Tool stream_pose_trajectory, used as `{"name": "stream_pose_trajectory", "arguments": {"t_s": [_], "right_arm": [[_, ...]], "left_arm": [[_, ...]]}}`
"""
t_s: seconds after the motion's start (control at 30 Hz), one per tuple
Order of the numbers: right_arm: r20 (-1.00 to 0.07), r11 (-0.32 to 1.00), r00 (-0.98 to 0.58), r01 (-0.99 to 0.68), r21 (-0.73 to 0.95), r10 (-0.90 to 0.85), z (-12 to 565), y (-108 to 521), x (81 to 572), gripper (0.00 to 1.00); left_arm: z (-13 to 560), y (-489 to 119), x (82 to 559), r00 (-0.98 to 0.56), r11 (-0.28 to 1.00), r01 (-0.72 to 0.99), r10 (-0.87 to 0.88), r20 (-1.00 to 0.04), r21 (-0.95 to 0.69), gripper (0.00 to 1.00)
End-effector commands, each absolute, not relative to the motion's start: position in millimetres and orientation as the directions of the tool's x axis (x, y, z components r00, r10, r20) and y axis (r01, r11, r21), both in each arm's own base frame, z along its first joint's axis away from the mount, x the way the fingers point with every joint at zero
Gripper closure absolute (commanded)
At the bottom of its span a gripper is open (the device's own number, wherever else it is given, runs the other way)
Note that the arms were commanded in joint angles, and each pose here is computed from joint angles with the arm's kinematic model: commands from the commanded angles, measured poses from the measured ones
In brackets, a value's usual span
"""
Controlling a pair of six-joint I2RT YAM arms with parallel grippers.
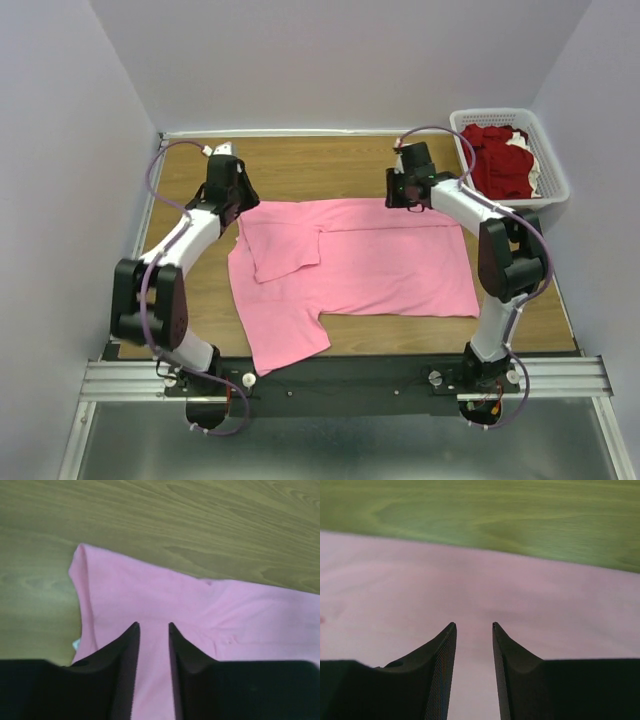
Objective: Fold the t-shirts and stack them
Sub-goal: Fold the tshirt
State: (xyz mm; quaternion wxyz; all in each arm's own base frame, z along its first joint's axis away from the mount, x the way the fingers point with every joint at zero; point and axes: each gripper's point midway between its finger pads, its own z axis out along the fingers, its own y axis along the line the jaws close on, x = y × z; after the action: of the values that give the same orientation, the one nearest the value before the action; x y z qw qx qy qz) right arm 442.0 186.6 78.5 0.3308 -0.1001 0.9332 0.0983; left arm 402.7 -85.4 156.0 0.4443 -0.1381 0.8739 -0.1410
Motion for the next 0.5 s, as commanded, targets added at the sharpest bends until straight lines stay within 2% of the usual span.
{"name": "stream_pose_trajectory", "arguments": {"t_s": [0.0, 0.2, 0.47], "right_arm": [[-0.665, 0.986, -0.745, -0.058, 0.156, 0.061, 82.8, 143.3, 462.0, 0.58], [-0.654, 0.989, -0.747, 0.035, 0.141, 0.12, 68.5, 111.5, 475.4, 0.58], [-0.633, 0.985, -0.755, 0.13, 0.112, 0.171, 45.8, 81.6, 485.6, 0.58]], "left_arm": [[108.5, -85.2, 451.7, -0.616, 0.934, -0.161, -0.348, -0.707, -0.319, 0.72], [62.6, -80.0, 476.3, -0.681, 0.937, -0.217, -0.347, -0.645, -0.275, 0.81], [21.4, -31.4, 470.1, -0.72, 0.926, -0.32, -0.374, -0.585, -0.199, 0.83]]}}
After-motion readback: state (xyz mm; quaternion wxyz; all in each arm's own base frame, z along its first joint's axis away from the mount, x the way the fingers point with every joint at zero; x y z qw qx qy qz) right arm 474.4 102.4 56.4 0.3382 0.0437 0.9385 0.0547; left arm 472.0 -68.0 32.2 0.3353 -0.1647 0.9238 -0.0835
